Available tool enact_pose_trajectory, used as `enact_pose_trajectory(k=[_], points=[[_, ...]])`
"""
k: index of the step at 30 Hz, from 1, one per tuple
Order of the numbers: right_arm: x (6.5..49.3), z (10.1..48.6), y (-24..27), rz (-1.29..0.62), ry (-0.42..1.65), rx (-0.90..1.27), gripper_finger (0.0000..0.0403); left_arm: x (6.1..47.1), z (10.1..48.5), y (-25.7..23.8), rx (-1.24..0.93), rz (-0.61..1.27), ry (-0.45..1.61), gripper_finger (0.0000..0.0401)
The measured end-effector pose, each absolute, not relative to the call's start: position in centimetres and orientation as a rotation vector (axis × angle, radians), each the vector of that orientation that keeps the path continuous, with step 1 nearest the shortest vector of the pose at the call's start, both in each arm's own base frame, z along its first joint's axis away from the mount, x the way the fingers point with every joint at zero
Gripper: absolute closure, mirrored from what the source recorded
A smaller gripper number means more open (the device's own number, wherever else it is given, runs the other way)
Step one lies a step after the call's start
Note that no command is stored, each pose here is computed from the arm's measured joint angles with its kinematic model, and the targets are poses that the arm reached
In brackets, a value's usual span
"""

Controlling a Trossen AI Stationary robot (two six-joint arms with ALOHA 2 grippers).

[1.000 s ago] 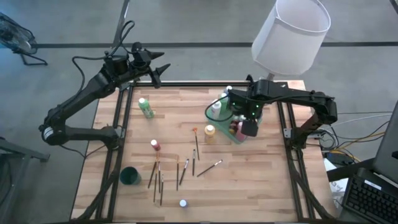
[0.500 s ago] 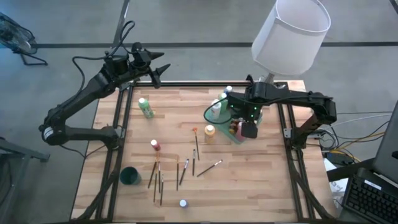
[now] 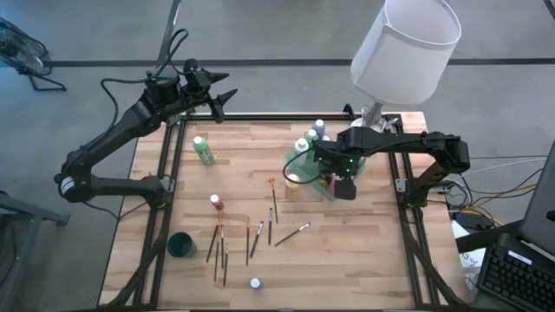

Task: Pick & Place Paint Supplies
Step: Remove the big pink paint bottle from the green bin

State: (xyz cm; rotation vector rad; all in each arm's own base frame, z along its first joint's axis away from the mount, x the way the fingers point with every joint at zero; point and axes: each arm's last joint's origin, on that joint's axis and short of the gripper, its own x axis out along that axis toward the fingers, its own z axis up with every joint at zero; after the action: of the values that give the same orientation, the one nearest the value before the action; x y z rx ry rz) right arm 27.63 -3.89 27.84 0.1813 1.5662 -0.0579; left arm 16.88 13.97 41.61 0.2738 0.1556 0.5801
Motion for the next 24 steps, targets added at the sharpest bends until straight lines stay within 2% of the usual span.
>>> enact_pose_trajectory(k=[7, 16, 24], points=[[27.60, 27.62, -3.92, -0.069, 1.563, 0.185, 0.0206, 16.89, 41.61, 13.97, 0.274, 0.580, 0.156, 0.0149], [27.57, 27.69, -3.91, -0.093, 1.560, 0.211, 0.0288, 16.89, 41.61, 13.97, 0.274, 0.580, 0.155, 0.0149], [27.76, 28.07, -3.92, -0.093, 1.546, 0.217, 0.0290, 16.89, 41.60, 13.97, 0.274, 0.580, 0.156, 0.0149]])
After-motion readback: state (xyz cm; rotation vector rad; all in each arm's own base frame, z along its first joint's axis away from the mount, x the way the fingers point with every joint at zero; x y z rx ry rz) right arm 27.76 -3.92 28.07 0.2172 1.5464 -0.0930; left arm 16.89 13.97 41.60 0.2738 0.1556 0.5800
